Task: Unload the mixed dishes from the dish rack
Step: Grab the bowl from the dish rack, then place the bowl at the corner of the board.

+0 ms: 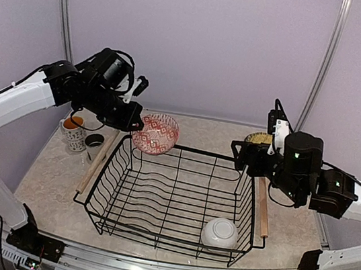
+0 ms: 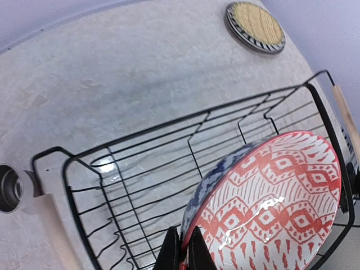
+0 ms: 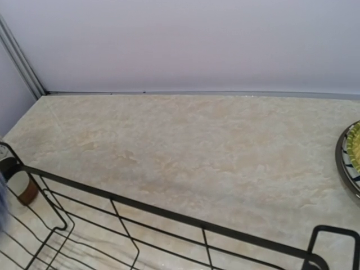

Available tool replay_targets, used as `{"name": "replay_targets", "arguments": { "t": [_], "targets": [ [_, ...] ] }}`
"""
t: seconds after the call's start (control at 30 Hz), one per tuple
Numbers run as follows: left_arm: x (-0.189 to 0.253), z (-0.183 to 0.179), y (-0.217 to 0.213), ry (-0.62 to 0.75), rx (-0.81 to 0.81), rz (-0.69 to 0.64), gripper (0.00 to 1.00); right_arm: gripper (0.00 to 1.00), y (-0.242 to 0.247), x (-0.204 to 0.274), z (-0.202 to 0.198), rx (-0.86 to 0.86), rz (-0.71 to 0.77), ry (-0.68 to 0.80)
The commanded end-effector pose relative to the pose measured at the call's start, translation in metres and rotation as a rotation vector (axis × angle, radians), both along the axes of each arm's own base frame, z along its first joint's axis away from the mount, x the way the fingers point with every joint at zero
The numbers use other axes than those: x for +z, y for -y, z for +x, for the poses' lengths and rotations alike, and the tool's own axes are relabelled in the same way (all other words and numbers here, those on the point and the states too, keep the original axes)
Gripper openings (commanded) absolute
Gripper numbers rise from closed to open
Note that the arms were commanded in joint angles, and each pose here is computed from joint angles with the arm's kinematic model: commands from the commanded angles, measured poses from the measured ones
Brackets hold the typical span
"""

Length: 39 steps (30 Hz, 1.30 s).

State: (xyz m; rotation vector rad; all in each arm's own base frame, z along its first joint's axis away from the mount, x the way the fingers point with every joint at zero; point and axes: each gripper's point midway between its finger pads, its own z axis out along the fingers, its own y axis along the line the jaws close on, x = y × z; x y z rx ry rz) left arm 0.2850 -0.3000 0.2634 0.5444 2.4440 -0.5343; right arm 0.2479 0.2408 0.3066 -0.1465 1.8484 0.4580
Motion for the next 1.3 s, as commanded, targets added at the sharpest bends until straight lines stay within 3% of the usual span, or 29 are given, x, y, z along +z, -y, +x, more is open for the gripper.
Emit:
{"name": "replay_targets", "arguments": {
  "t": [0.0, 0.23, 0.33, 0.47, 0.73, 0.97, 1.27],
  "targets": [
    [0.056, 0.029, -0.067, 0.18, 0.213, -0.068, 0.0, 0.94, 0.006, -0.005, 0.003, -0.027, -0.013, -0.003],
    [0.064, 0.044, -0.207, 0.212, 0.666, -0.119, 0.0, 0.97, 0.002, -0.007, 0.006, -0.025, -0.027, -0.002],
    [0.052, 0.033, -0.267, 0.192, 0.898, -0.166, 0.0, 0.98, 0.001, -0.007, 0.007, -0.023, -0.03, -0.001],
    [0.005, 0.012, -0.332, 0.087, 1.172, -0.235, 0.0, 0.98, -0.001, -0.008, 0.008, -0.02, -0.032, -0.002],
    [-0.1, -0.014, -0.377, -0.232, 1.492, -0.434, 0.0, 0.98, -0.004, -0.009, 0.009, -0.014, -0.039, -0.006],
    [-0.141, -0.024, -0.391, -0.263, 1.629, -0.378, 0.0, 0.99, -0.002, -0.01, 0.008, -0.014, -0.026, -0.009],
    [-0.169, -0.013, -0.394, -0.317, 1.678, -0.36, 0.05, 0.99, -0.005, -0.011, 0.009, -0.009, -0.028, -0.009]
  ]
}}
